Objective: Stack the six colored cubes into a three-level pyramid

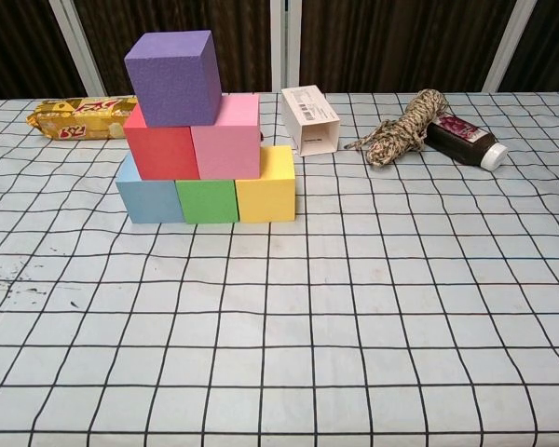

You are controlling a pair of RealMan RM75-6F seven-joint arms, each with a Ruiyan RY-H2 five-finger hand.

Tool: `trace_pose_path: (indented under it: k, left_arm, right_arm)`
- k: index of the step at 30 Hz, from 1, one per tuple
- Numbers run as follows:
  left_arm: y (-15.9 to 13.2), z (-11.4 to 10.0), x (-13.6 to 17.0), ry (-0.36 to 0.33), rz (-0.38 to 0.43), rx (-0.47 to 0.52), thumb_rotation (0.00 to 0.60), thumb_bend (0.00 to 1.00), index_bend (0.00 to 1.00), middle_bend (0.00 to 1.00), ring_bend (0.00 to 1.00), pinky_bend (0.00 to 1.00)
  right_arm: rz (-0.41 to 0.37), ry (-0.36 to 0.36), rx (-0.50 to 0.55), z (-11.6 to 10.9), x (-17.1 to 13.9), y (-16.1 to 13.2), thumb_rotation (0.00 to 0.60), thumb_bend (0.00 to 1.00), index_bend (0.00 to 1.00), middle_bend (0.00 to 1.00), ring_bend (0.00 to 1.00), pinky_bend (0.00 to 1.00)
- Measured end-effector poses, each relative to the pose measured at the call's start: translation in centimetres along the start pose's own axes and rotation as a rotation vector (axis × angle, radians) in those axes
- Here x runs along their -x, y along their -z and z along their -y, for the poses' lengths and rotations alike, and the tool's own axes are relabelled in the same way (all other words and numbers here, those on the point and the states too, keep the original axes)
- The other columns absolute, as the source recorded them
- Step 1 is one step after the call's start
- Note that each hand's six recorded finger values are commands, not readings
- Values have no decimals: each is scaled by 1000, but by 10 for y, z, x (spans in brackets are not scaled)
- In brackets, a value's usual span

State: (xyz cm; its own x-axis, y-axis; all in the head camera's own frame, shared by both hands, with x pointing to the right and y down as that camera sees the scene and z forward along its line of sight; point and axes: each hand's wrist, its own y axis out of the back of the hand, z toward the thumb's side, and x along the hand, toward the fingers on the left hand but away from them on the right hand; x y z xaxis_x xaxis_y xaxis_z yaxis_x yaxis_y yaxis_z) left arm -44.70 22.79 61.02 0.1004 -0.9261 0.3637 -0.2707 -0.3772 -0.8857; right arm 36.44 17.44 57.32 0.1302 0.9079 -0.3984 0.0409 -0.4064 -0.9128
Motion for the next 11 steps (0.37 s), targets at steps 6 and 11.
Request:
trace_pose_path:
  k: [6, 11]
  left_arm:
    - [2, -12, 14, -68, -38, -96, 600, 0, 51, 103, 22, 22]
    - [8, -9, 31, -52, -78, -113, 600, 0, 51, 103, 22, 22]
  right_arm:
    - [55, -23, -63, 28, -42, 32, 600, 114, 0, 0, 0, 0]
    - [59, -48, -25, 55, -57, 38, 600, 110, 0, 0, 0, 0]
